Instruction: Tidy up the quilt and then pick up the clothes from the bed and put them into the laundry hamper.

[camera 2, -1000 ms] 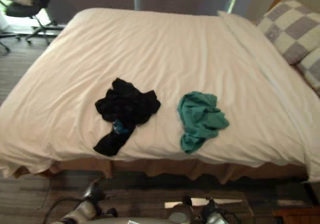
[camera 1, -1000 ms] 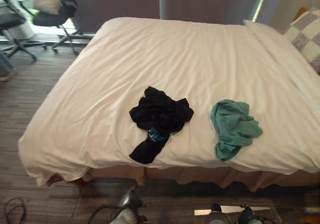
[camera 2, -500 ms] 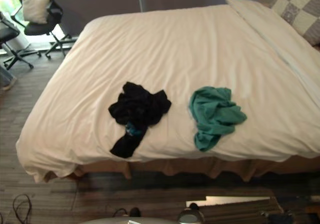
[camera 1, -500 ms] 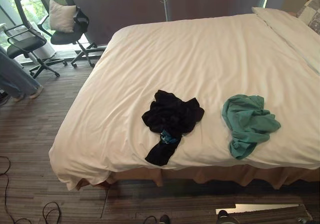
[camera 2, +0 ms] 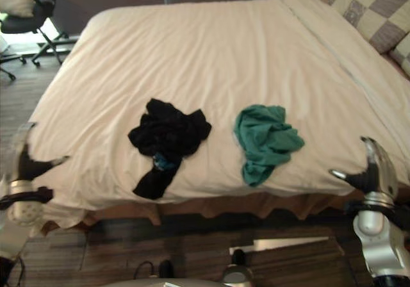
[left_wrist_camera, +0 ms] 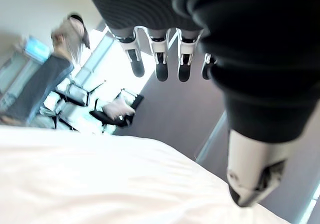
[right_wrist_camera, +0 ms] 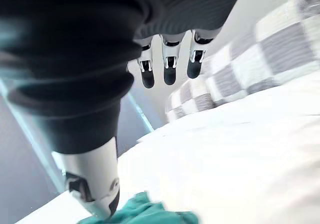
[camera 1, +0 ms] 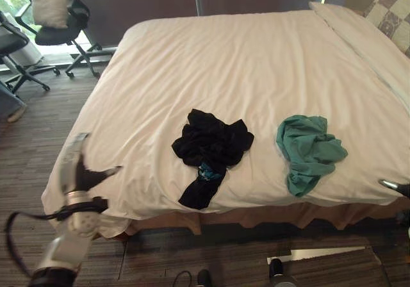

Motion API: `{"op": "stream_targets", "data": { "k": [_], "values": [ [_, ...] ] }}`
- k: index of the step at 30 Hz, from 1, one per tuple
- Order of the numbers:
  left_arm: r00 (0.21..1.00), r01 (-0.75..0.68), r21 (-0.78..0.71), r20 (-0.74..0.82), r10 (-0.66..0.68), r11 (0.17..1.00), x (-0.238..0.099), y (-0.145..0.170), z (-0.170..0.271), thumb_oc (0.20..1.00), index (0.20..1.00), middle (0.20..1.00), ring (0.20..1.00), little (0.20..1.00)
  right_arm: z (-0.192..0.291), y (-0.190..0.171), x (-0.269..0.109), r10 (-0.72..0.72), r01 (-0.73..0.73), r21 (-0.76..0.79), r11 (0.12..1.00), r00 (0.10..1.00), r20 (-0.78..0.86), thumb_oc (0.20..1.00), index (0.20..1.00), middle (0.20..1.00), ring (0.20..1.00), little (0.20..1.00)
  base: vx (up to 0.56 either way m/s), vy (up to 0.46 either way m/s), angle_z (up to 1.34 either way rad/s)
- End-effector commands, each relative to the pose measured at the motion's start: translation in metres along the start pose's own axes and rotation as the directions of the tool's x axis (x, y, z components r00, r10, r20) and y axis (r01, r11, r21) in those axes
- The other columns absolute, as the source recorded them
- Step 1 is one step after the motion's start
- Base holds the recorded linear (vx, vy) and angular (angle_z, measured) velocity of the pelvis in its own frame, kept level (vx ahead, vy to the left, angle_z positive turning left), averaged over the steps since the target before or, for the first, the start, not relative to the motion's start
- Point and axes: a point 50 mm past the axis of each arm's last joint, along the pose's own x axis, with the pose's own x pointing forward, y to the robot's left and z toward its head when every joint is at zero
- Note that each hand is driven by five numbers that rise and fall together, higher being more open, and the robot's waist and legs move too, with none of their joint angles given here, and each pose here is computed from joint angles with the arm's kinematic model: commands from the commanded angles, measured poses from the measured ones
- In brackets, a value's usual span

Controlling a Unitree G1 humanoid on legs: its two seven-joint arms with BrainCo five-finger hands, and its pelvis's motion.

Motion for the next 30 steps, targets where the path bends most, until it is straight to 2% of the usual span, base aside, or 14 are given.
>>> {"op": "stream_targets", "data": {
  "k": [1, 7, 15, 16, 17, 18, 19, 21, 24, 26, 27, 28, 29, 30],
  "values": [
    [0.987, -0.066, 0.021, 0.151, 0.062, 0.998, 0.036, 0.025, 0.033, 1.0, 1.0, 1.0, 1.0, 1.0, 0.034, -0.018, 0.03, -0.101, 0.102, -0.001, 0.995, 0.984, 0.145, 1.0, 1.0, 1.0, 1.0, 1.0, -0.15, -0.018, -0.25],
    [0.946, -0.058, 0.208, 0.325, -0.013, 0.976, 0.073, 0.018, 0.084, 1.0, 1.0, 1.0, 1.0, 1.0, 0.096, -0.014, 0.042, -0.134, 0.091, 0.134, 0.987, 0.925, 0.355, 1.0, 1.0, 1.0, 1.0, 1.0, -0.1, -0.007, -0.23],
    [0.95, -0.006, 0.401, 0.289, -0.12, 0.916, 0.106, 0.008, 0.095, 1.0, 1.0, 1.0, 1.0, 1.0, 0.125, -0.022, 0.048, -0.169, 0.077, 0.215, 0.974, 0.877, 0.451, 1.0, 1.0, 1.0, 1.0, 1.0, -0.06, 0.002, -0.1],
    [0.954, 0.035, 0.479, 0.246, -0.172, 0.877, 0.112, 0.003, 0.092, 0.445, 0.445, 0.445, 0.445, 0.445, 0.13, -0.026, 0.049, -0.174, 0.077, 0.218, 0.973, 0.863, 0.474, 1.0, 1.0, 1.0, 1.0, 1.0, -0.06, -0.002, 0.01],
    [0.953, 0.034, 0.479, 0.248, -0.172, 0.877, 0.112, 0.003, 0.093, 0.445, 0.445, 0.445, 0.445, 0.445, 0.13, -0.026, 0.049, -0.176, 0.079, 0.218, 0.973, 0.863, 0.473, 1.0, 1.0, 1.0, 1.0, 1.0, -0.05, 0.006, 0.05],
    [0.955, 0.073, 0.544, 0.204, -0.217, 0.836, 0.115, -0.002, 0.087, 0.2, 0.2, 0.2, 0.2, 0.2, 0.133, -0.029, 0.051, -0.182, 0.082, 0.221, 0.972, 0.855, 0.486, 1.0, 1.0, 1.0, 1.0, 1.0, -0.02, 0.011, 0.06],
    [0.95, 0.142, 0.605, 0.138, -0.279, 0.783, 0.112, -0.015, 0.076, 0.2, 0.2, 0.2, 0.2, 0.2, 0.142, -0.036, 0.053, -0.199, 0.097, 0.217, 0.971, 0.829, 0.523, 1.0, 1.0, 1.0, 1.0, 1.0, -0.03, 0.01, 0.03],
    [0.954, 0.184, 0.55, 0.101, -0.283, 0.815, 0.103, -0.028, 0.066, 0.2, 0.2, 0.2, 0.2, 0.2, 0.149, -0.044, 0.056, -0.221, 0.135, 0.194, 0.972, 0.804, 0.552, 1.0, 1.0, 1.0, 1.0, 1.0, -0.04, -0.028, 0.0],
    [0.948, 0.274, 0.343, 0.064, -0.313, 0.898, 0.071, -0.06, 0.049, 0.2, 0.2, 0.2, 0.2, 0.2, 0.158, -0.045, 0.064, -0.215, 0.161, 0.144, 0.976, 0.793, 0.57, 1.0, 1.0, 1.0, 1.0, 1.0, -0.03, -0.07, 0.01],
    [0.938, 0.324, 0.141, 0.079, -0.337, 0.935, 0.041, -0.077, 0.045, 0.2, 0.2, 0.2, 0.2, 0.2, 0.155, -0.037, 0.078, -0.164, 0.155, 0.062, 0.986, 0.824, 0.542, 1.0, 1.0, 1.0, 1.0, 1.0, -0.02, -0.054, 0.04],
    [0.939, 0.323, 0.139, 0.076, -0.335, 0.936, 0.041, -0.076, 0.044, 0.2, 0.2, 0.2, 0.2, 0.2, 0.157, -0.037, 0.079, -0.163, 0.154, 0.063, 0.986, 0.822, 0.545, 1.0, 1.0, 1.0, 1.0, 1.0, -0.03, -0.048, 0.18],
    [0.93, 0.364, -0.026, 0.066, -0.362, 0.931, 0.014, -0.083, 0.035, 0.2, 0.2, 0.2, 0.2, 0.2, 0.148, -0.027, 0.091, -0.115, 0.125, 0.012, 0.992, 0.865, 0.489, 1.0, 1.0, 1.0, 1.0, 1.0, -0.03, -0.026, 0.19],
    [0.93, 0.364, -0.027, 0.065, -0.361, 0.931, 0.014, -0.082, 0.035, 0.2, 0.2, 0.2, 0.2, 0.2, 0.149, -0.027, 0.091, -0.114, 0.124, 0.013, 0.992, 0.864, 0.49, 1.0, 1.0, 1.0, 1.0, 1.0, -0.03, -0.042, 0.24],
    [0.925, 0.38, -0.122, 0.044, -0.377, 0.917, -0.002, -0.083, 0.026, 0.2, 0.2, 0.2, 0.2, 0.2, 0.139, -0.02, 0.101, -0.078, 0.104, -0.035, 0.994, 0.898, 0.433, 1.0, 1.0, 1.0, 1.0, 1.0, -0.03, -0.046, 0.25]
  ]
}}
